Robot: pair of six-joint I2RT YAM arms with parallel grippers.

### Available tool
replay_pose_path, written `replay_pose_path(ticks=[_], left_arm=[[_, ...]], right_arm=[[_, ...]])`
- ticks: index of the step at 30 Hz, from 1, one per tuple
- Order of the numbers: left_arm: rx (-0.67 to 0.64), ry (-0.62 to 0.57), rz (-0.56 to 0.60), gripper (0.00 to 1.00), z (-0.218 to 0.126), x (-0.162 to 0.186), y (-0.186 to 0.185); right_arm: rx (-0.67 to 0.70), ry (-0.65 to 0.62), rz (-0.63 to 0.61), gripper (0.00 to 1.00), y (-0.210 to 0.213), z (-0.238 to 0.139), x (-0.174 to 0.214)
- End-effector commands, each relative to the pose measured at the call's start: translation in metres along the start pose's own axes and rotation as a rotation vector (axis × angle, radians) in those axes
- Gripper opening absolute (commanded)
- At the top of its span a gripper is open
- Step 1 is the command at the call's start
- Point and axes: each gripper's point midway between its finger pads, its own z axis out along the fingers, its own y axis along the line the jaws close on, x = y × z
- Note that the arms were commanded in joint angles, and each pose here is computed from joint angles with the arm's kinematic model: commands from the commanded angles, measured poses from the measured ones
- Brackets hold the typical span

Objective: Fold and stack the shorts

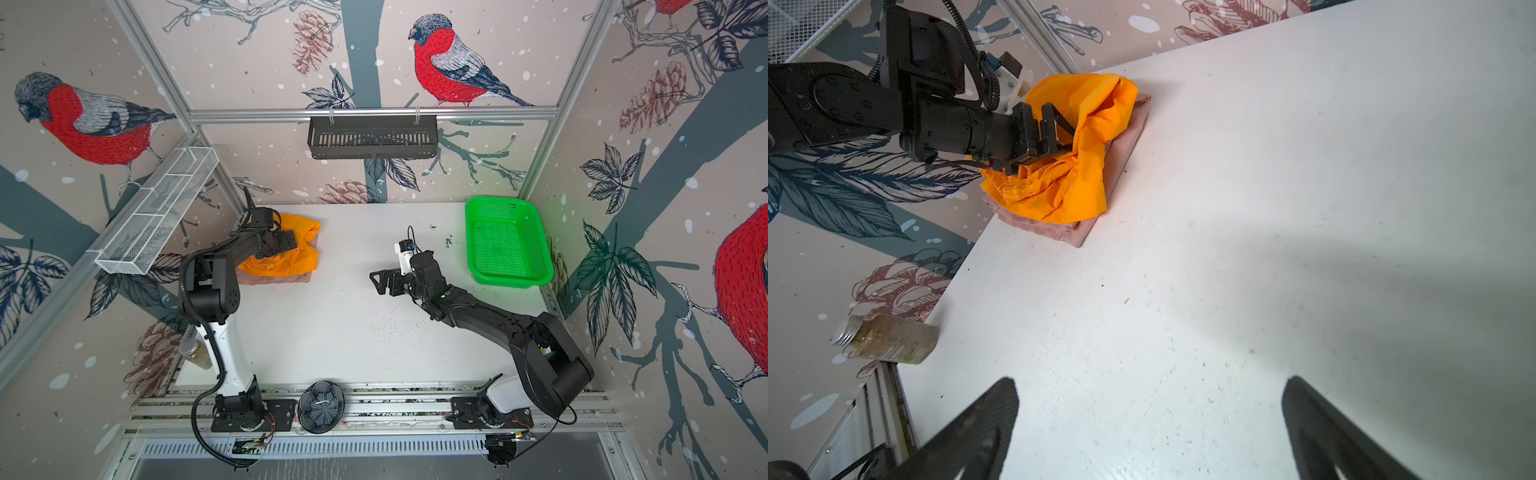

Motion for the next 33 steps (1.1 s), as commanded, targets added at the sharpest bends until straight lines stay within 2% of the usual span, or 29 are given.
replay_pose_path(ticks=[1, 6, 10, 12, 17, 19, 22, 23, 25, 27, 29, 33], left_arm=[[-0.048, -0.059, 0.075, 0.98, 0.013, -0.023, 0.012], [-0.034, -0.088, 0.075, 0.98, 0.011, -0.042, 0.012], [0.005, -0.201, 0.04, 0.98, -0.032, -0.057, 0.007], [0.075, -0.278, 0.026, 0.98, -0.069, -0.062, -0.003], [0.134, -0.475, 0.011, 0.98, -0.161, -0.032, -0.01], [0.135, -0.577, -0.005, 0.98, -0.193, -0.011, -0.008], [0.212, -0.764, -0.029, 0.98, -0.234, 0.024, -0.009], [0.219, -0.826, -0.025, 0.98, -0.24, 0.038, -0.005], [0.166, -0.869, -0.063, 0.98, -0.238, 0.057, 0.013], [0.088, -0.839, -0.06, 0.98, -0.228, 0.072, 0.027], [0.036, -0.832, -0.059, 0.98, -0.22, 0.083, 0.037], [0.053, -0.882, -0.054, 0.98, -0.209, 0.095, 0.038]], right_arm=[[0.034, -0.081, -0.007, 1.0, -0.008, -0.006, -0.023], [0.126, -0.127, -0.061, 1.0, -0.028, -0.023, -0.045], [0.235, -0.154, -0.106, 1.0, -0.059, -0.044, -0.061], [0.32, -0.199, -0.114, 1.0, -0.079, -0.065, -0.073], [0.599, -0.371, -0.106, 1.0, -0.132, -0.137, -0.093], [0.725, -0.441, -0.104, 1.0, -0.151, -0.168, -0.092], [0.909, -0.559, -0.117, 1.0, -0.175, -0.21, -0.076], [0.975, -0.602, -0.105, 0.99, -0.185, -0.224, -0.064], [1.037, -0.658, -0.103, 1.0, -0.199, -0.238, -0.046], [1.06, -0.658, -0.109, 1.0, -0.21, -0.24, -0.031], [1.056, -0.651, -0.097, 1.0, -0.221, -0.238, -0.021], [1.016, -0.642, -0.147, 1.0, -0.231, -0.226, -0.012]])
